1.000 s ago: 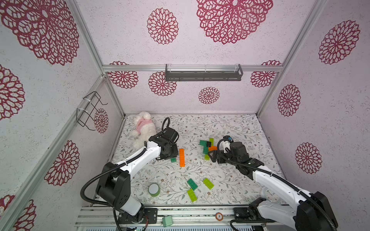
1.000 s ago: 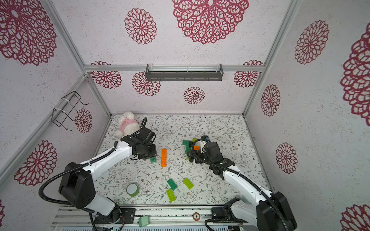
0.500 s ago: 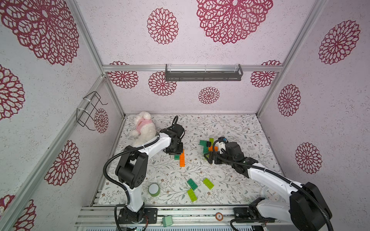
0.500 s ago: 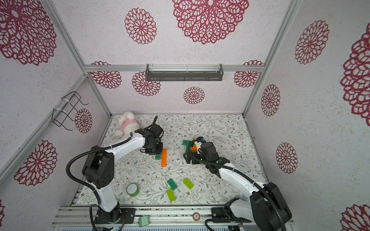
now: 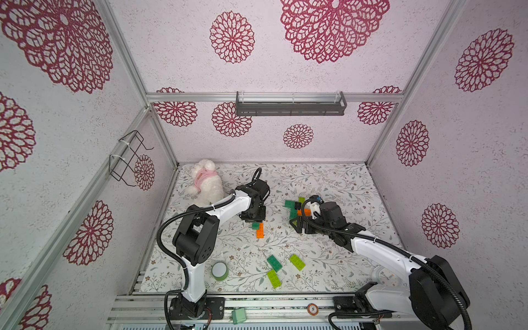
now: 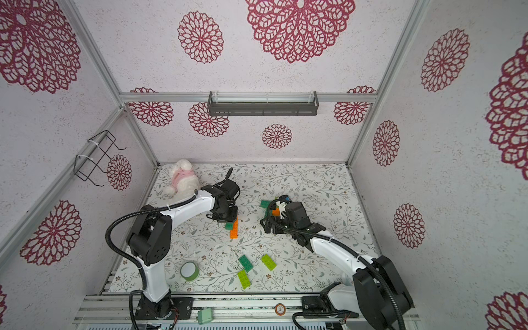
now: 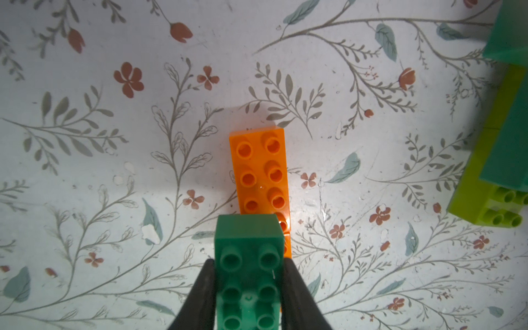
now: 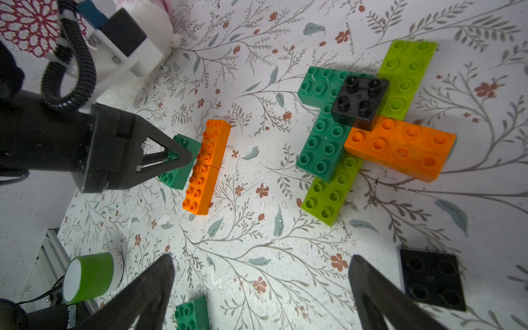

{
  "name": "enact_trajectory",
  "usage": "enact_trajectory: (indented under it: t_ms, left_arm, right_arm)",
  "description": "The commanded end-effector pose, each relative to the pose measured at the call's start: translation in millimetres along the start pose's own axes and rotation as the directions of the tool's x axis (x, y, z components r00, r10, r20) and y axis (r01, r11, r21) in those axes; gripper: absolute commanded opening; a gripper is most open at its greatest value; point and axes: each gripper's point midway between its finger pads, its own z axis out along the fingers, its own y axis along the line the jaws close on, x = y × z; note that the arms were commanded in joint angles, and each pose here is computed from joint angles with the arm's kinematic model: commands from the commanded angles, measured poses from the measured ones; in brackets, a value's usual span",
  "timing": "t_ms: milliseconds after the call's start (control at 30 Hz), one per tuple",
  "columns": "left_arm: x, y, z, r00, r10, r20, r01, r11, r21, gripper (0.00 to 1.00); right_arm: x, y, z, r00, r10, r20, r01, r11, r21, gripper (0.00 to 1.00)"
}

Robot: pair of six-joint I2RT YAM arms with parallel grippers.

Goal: Assemble a small pinwheel with lego
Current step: Assemble the lego brick with the lego brick.

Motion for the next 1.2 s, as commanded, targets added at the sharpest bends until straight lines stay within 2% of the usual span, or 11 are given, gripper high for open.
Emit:
enact_trajectory:
  t_ms: [0, 333, 1167]
  left_arm:
    - [-6, -2, 10, 1.000, -0.006, 0.006, 0.006, 1.000, -0.018, 0.18]
    - [-4, -6, 14, 1.000, -0.024, 0.004, 0.024, 1.000, -0.015, 0.18]
    - [1, 5, 12, 0.994, -0.105, 0.040, 0.108, 0.989, -0.102, 0.17]
  right_arm:
    - [-19, 15, -3, 0.999, -0.019, 0.046, 0.020, 0.999, -0.037, 0.96]
    - [-17, 14, -3, 0.999, -0.015, 0.041, 0.017, 0.999, -0.036, 0.96]
    - [-13, 11, -4, 0.999, -0.022, 0.034, 0.023, 0.999, -0.027, 0.96]
